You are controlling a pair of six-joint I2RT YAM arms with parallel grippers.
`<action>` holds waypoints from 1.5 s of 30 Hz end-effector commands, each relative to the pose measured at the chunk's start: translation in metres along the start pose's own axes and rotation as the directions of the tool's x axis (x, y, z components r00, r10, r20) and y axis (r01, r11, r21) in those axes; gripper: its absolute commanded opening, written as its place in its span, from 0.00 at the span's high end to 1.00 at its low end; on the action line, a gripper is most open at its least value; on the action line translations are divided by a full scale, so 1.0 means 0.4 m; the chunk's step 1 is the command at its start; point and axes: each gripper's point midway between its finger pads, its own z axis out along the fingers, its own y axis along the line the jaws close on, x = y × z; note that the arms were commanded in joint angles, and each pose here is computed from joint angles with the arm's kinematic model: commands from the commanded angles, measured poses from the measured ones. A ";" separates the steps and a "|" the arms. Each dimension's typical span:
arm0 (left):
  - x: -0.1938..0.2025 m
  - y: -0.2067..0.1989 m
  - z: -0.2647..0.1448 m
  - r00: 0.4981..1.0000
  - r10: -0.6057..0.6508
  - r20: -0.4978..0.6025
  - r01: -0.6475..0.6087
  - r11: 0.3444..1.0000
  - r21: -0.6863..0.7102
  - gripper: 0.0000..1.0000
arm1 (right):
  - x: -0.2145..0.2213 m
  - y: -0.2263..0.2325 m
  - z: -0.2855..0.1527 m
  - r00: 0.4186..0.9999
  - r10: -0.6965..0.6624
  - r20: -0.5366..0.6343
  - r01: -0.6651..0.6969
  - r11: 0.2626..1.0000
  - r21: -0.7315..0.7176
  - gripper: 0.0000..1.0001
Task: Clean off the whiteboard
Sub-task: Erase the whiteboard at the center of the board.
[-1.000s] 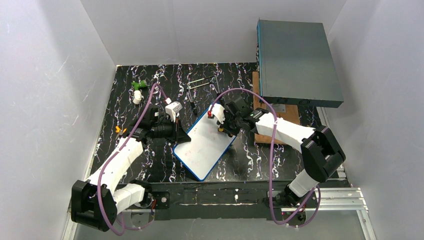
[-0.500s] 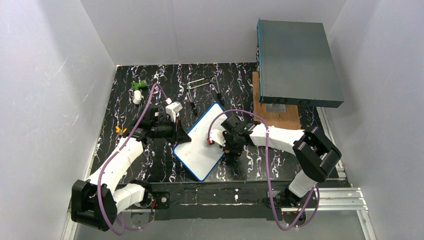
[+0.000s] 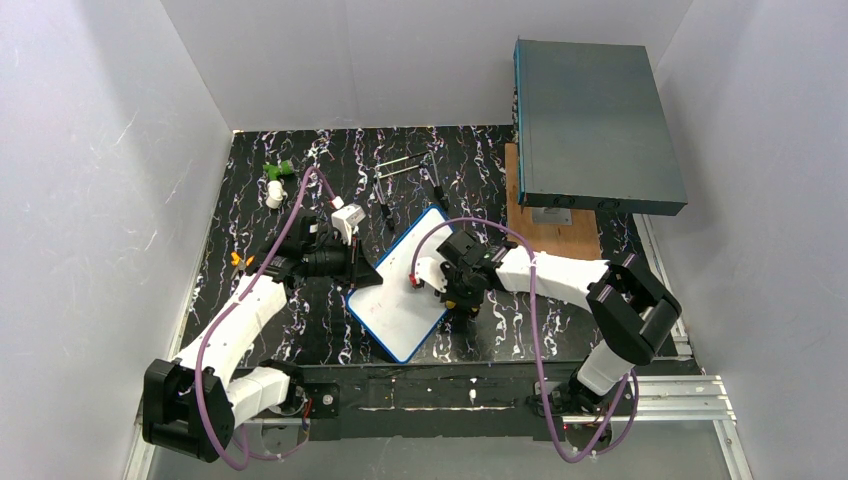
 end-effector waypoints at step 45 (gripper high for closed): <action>0.046 0.062 0.020 0.996 -0.057 -0.066 0.055 0.998 -0.031 1.00 | 0.063 -0.235 -0.059 0.978 0.208 -0.007 -0.190 0.909 0.371 0.99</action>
